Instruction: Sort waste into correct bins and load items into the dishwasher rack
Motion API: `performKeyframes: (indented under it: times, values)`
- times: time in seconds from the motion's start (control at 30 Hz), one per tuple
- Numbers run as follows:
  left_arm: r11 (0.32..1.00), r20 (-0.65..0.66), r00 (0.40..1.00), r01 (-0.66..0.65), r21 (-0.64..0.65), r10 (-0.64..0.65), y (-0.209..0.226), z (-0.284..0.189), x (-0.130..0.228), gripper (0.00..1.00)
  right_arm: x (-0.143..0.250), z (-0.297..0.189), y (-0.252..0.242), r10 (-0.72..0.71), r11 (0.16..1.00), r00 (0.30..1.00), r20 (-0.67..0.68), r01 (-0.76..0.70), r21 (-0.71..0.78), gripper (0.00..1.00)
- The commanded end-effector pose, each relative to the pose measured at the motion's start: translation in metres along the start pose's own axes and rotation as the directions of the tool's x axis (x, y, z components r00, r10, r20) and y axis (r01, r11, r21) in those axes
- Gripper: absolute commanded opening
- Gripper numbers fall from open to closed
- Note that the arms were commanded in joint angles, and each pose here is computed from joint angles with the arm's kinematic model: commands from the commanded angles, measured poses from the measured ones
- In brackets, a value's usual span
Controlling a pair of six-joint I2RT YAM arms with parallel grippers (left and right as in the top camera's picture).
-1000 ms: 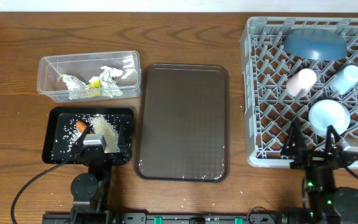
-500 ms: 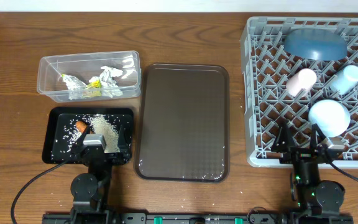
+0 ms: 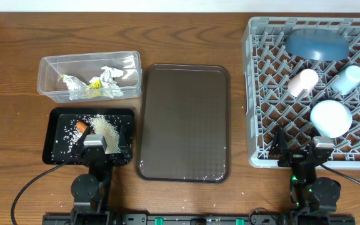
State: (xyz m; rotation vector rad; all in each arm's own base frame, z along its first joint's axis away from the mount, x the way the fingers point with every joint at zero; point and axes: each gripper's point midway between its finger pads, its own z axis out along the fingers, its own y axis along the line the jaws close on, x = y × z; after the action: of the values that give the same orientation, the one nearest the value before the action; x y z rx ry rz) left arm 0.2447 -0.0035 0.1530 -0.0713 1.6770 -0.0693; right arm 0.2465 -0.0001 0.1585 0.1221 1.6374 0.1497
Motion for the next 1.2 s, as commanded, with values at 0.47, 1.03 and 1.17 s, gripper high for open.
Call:
performKeyframes:
  times: [0.47, 1.03, 1.17]
  values:
    - [0.999, -0.046, 0.999, -0.009, -0.033, 0.007, 0.0068, 0.0009, 0.0161, 0.97, 0.0010, -0.0002, -0.0007, -0.223, 0.975, 0.975, -0.003, 0.223, 0.009, 0.99]
    - [0.999, -0.046, 0.999, -0.009, -0.033, 0.007, 0.0068, 0.0009, 0.0161, 0.97, 0.0011, -0.0002, 0.0018, -0.223, 0.975, 0.975, -0.001, 0.223, -0.005, 0.99]
    - [0.999, -0.047, 0.999, -0.009, -0.033, 0.007, 0.0068, 0.0009, 0.0162, 0.97, 0.0010, -0.0002, 0.0018, -0.223, 0.975, 0.975, 0.000, 0.223, -0.005, 0.99]
